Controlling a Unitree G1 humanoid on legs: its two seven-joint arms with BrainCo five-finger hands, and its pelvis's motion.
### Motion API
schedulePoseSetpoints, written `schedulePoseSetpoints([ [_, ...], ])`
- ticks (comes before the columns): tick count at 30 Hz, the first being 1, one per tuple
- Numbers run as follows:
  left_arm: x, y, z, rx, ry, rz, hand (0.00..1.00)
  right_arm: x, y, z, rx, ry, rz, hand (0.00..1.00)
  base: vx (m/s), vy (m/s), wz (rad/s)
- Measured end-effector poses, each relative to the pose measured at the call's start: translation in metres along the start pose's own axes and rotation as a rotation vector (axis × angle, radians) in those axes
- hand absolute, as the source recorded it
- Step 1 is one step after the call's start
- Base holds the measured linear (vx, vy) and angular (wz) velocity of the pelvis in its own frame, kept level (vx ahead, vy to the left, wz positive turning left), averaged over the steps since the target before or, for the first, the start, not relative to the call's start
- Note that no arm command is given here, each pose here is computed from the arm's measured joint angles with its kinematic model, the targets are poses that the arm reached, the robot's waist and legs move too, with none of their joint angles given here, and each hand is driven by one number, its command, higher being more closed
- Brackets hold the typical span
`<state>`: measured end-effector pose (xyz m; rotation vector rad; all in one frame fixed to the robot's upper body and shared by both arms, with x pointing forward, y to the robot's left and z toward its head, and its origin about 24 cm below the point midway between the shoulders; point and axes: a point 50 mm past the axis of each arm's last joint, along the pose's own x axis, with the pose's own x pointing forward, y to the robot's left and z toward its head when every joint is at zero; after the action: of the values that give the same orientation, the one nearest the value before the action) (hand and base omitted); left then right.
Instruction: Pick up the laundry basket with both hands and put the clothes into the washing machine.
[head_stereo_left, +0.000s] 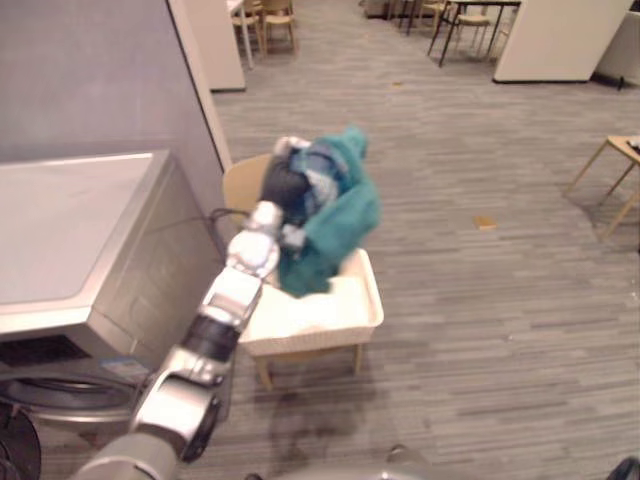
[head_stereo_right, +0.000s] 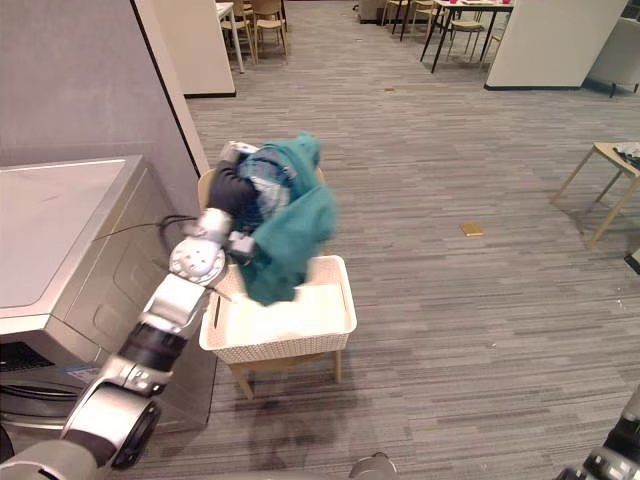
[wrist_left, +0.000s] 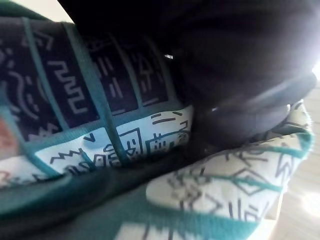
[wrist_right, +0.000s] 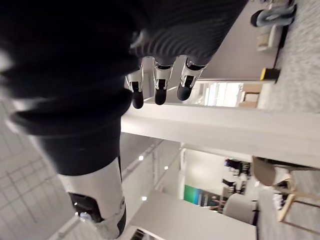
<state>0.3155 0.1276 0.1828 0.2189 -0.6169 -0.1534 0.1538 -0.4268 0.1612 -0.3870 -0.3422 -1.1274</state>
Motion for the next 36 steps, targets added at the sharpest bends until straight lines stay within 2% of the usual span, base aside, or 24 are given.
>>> schedulePoseSetpoints([
  [5, -0.03, 0.022, 0.018, -0.026, -0.077, 0.126, 1.0, -0.071, -0.012, -0.063, -0.047, 0.269, 0.005, 0.0, -0.01, 0.0, 0.18],
  [7, -0.048, 0.034, 0.023, -0.038, -0.093, 0.207, 1.0, -0.116, -0.015, -0.088, -0.062, 0.422, 0.039, 0.0, -0.03, 0.004, 0.22],
  [10, -0.079, 0.043, 0.024, -0.043, -0.069, 0.299, 1.0, -0.17, -0.014, -0.106, -0.03, 0.584, 0.086, 0.0, -0.03, 0.003, 0.08],
  [11, -0.083, 0.045, 0.024, -0.041, -0.063, 0.311, 1.0, -0.175, -0.014, -0.107, -0.028, 0.599, 0.09, 0.0, -0.02, -0.001, 0.1],
  [13, -0.111, 0.053, 0.023, -0.05, -0.016, 0.417, 1.0, -0.214, -0.013, -0.117, 0.014, 0.733, 0.126, 0.0, -0.05, -0.003, 0.18],
  [18, -0.155, 0.064, 0.023, -0.021, 0.087, 0.575, 1.0, -0.245, -0.022, -0.127, 0.056, 0.85, 0.156, 0.0, 0.02, 0.012, 0.19],
  [23, -0.195, 0.085, 0.022, 0.137, 0.21, 0.787, 1.0, -0.28, -0.004, -0.137, 0.095, 0.984, 0.301, 0.0, -0.01, 0.002, 0.28],
  [25, -0.224, 0.094, 0.015, 0.229, 0.33, 0.884, 1.0, -0.292, -0.005, -0.142, 0.098, 1.044, 0.311, 0.0, 0.02, -0.034, 0.29],
  [29, -0.267, 0.097, -0.014, 0.252, 0.577, 0.987, 1.0, -0.314, -0.01, -0.151, 0.061, 1.148, 0.322, 0.0, 0.03, -0.037, 0.63],
  [33, -0.324, 0.073, -0.062, 0.189, 0.971, 1.0, 1.0, -0.33, -0.002, -0.159, 0.053, 1.239, 0.358, 0.0, 0.04, 0.005, 0.24],
  [35, -0.346, 0.054, -0.081, 0.153, 1.138, 0.947, 1.0, -0.342, 0.005, -0.163, 0.035, 1.298, 0.398, 0.0, 0.07, -0.001, 0.15],
  [36, -0.363, 0.034, -0.093, 0.113, 1.262, 0.887, 1.0, -0.35, 0.01, -0.165, 0.027, 1.337, 0.418, 0.0, 0.08, -0.004, 0.04],
])
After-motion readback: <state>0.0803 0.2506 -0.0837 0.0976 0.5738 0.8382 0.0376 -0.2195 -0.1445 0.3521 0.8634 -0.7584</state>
